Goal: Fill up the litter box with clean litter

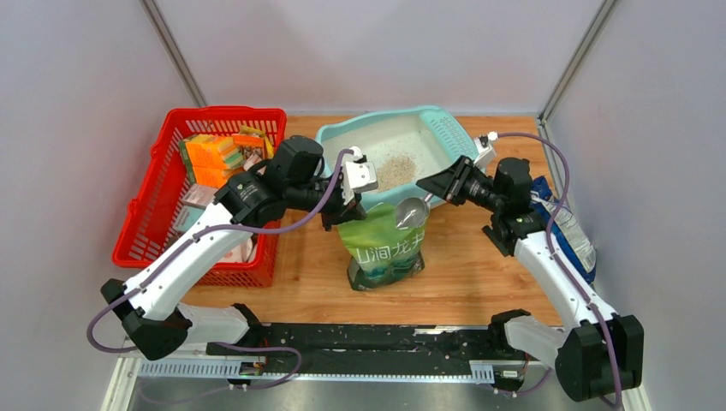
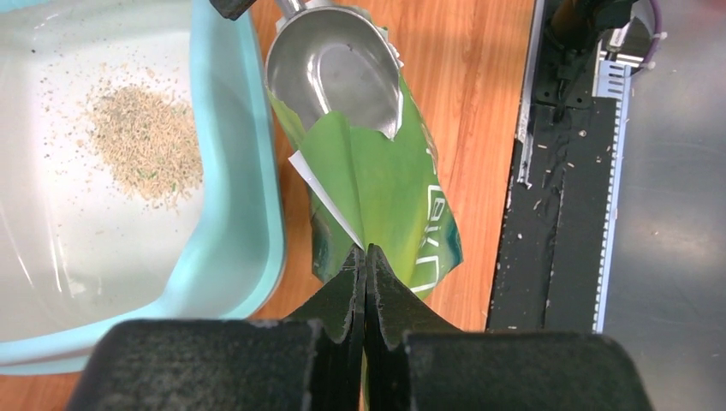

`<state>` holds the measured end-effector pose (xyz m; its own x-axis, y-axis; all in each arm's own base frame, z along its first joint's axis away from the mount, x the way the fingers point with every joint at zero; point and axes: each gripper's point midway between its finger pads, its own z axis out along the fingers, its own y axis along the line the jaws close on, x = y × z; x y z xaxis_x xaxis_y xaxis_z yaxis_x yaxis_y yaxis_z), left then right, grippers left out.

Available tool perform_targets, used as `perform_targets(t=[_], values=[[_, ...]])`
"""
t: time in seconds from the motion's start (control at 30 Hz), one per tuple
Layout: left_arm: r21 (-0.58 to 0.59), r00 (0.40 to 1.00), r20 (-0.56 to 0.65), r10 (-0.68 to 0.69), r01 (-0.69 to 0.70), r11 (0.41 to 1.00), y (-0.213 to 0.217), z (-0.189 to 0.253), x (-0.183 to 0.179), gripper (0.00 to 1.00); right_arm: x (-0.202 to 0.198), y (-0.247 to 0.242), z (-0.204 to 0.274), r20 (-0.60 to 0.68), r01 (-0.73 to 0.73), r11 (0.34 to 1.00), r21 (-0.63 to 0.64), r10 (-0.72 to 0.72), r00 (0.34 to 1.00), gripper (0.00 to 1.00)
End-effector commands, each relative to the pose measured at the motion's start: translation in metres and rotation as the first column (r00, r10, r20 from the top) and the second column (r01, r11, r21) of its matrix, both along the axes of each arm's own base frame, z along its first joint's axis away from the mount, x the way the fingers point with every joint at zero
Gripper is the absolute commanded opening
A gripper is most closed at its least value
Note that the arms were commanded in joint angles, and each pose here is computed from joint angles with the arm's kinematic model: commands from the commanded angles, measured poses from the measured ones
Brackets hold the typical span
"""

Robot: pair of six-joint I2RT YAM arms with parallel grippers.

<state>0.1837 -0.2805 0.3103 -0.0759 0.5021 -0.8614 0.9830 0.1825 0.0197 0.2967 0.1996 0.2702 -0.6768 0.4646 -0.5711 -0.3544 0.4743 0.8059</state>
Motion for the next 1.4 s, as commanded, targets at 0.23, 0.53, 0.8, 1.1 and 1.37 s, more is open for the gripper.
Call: perform_targets(t=[0.23,0.53,0.8,1.1,1.37], values=[[-0.047,0.994,0.111,-0.006,0.011,0.999,0.011,0.038,-0.004,0.0,0.006,-0.022,0.076,0.147,-0.005,0.987,0.163,-0.019,0.989,0.0],[-0.03,0.993,0.12,0.005,-0.001,1.0,0.016,0.035,-0.004,0.0,-0.004,-0.037,0.096,0.239,-0.038,0.987,0.159,-0.001,0.971,0.0],[-0.084,0.992,0.127,0.01,0.001,0.996,0.01,0.048,-0.004,0.0,-0.033,-0.028,0.119,0.475,-0.079,0.995,-0.055,0.095,0.875,0.0],[-0.174,0.991,0.129,-0.028,0.05,0.983,-0.007,0.075,-0.005,0.16,-0.05,-0.016,0.13,0.545,-0.073,0.982,-0.173,0.158,0.824,0.0],[-0.223,0.992,0.122,-0.042,0.068,0.973,-0.022,0.088,0.002,0.24,-0.039,-0.02,0.088,0.421,-0.058,0.98,-0.192,0.135,0.897,0.0]])
